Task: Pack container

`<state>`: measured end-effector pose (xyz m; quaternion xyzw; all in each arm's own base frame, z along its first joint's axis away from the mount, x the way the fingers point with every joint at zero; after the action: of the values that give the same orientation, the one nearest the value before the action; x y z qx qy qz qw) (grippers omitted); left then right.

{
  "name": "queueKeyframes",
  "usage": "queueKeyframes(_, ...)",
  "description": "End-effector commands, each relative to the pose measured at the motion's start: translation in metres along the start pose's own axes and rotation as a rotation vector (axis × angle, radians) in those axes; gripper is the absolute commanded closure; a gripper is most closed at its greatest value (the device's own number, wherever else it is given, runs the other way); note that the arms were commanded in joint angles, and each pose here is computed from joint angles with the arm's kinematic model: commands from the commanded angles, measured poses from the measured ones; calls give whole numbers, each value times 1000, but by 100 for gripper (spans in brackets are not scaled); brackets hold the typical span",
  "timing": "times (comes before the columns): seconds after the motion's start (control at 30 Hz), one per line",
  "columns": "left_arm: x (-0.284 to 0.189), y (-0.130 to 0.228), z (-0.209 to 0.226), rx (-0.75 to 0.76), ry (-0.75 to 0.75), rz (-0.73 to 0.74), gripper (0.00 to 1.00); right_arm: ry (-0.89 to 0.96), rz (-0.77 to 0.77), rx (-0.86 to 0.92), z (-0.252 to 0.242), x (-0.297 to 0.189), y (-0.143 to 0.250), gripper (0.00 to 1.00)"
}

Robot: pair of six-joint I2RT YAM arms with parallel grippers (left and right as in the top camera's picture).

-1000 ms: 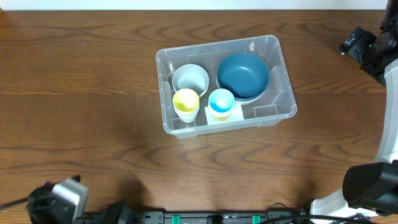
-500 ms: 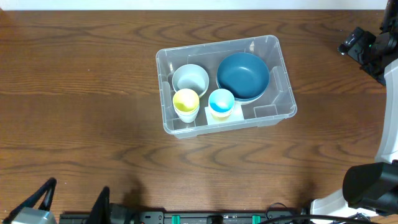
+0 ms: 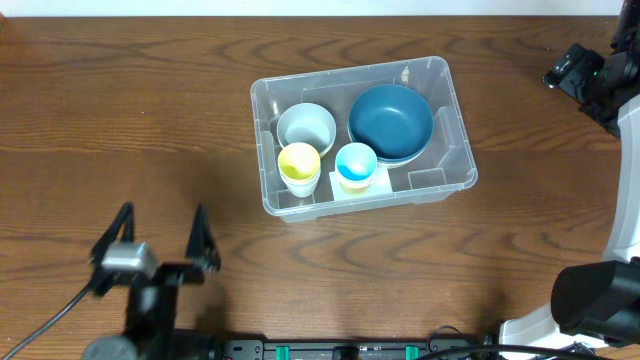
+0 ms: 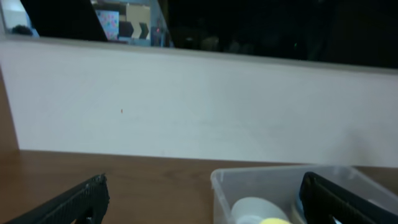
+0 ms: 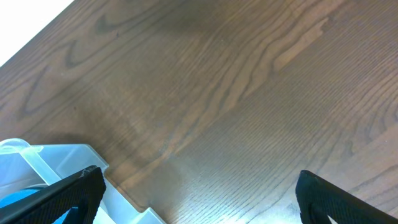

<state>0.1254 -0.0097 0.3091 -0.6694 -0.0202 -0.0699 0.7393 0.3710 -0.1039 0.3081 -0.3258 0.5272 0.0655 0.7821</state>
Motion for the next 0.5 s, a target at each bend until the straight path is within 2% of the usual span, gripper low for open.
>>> queueKeyframes(0.0, 11, 33, -4, -2, 21, -3, 2, 15, -3, 17, -3, 3, -1, 1)
queueKeyframes(0.17, 25, 71, -8, 1, 37, -3, 2, 14, -3, 17, -3, 2, -2, 1)
queueKeyframes(0.47, 31, 123, -13, 0, 50, 127, 2, 15, -3, 17, -3, 3, -1, 1)
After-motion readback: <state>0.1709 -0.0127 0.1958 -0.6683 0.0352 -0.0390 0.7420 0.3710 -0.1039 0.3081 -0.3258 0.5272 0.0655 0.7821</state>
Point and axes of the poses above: each gripper's point midway between its finger pads, its own x axis out along the fingers, its own z axis along the line the jaws close on, y = z × x, the point moved 7 cm from there along -x, back along the fingers, and after that the axes turned 13 degrees about x, right-handed, at the moved point
